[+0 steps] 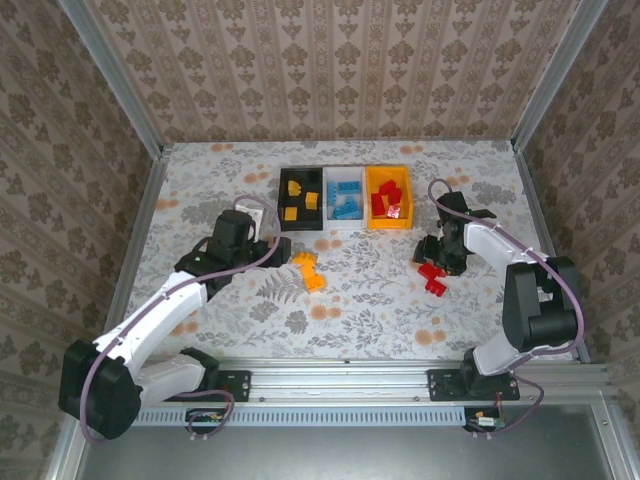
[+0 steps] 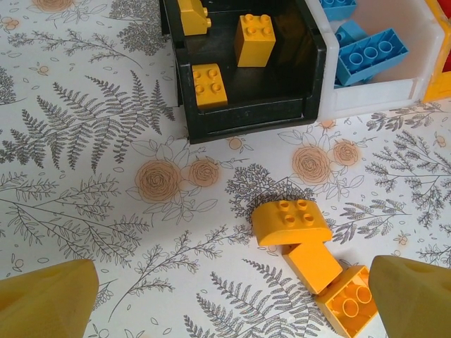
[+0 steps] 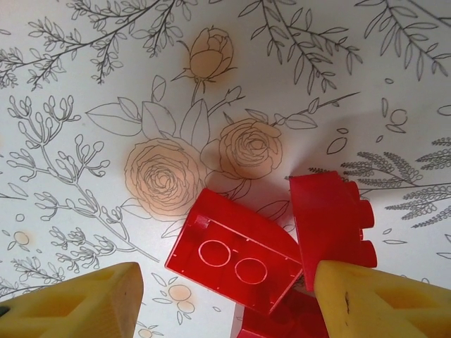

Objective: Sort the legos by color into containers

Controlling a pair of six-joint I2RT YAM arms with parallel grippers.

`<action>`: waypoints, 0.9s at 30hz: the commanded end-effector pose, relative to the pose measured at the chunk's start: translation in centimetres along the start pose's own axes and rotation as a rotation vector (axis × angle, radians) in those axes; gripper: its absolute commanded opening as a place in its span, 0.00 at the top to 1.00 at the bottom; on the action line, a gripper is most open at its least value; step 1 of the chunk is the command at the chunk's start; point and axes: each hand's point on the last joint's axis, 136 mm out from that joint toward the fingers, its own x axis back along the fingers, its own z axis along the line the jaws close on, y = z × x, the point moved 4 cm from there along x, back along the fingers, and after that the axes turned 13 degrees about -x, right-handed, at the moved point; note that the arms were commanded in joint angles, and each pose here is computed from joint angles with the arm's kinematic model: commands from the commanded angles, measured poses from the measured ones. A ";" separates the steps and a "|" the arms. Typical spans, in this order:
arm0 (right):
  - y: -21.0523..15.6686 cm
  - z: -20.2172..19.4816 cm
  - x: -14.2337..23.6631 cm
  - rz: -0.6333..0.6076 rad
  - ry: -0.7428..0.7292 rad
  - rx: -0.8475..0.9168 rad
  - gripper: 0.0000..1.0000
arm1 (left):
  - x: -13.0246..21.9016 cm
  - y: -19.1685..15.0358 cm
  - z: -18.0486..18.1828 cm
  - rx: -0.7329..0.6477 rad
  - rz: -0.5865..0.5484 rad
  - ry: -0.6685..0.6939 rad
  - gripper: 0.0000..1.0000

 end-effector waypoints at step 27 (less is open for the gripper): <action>2.0 -4.1 1.6 -0.108 -0.185 -0.055 0.34 | 0.9 -0.5 0.0 -0.033 -0.033 0.008 0.00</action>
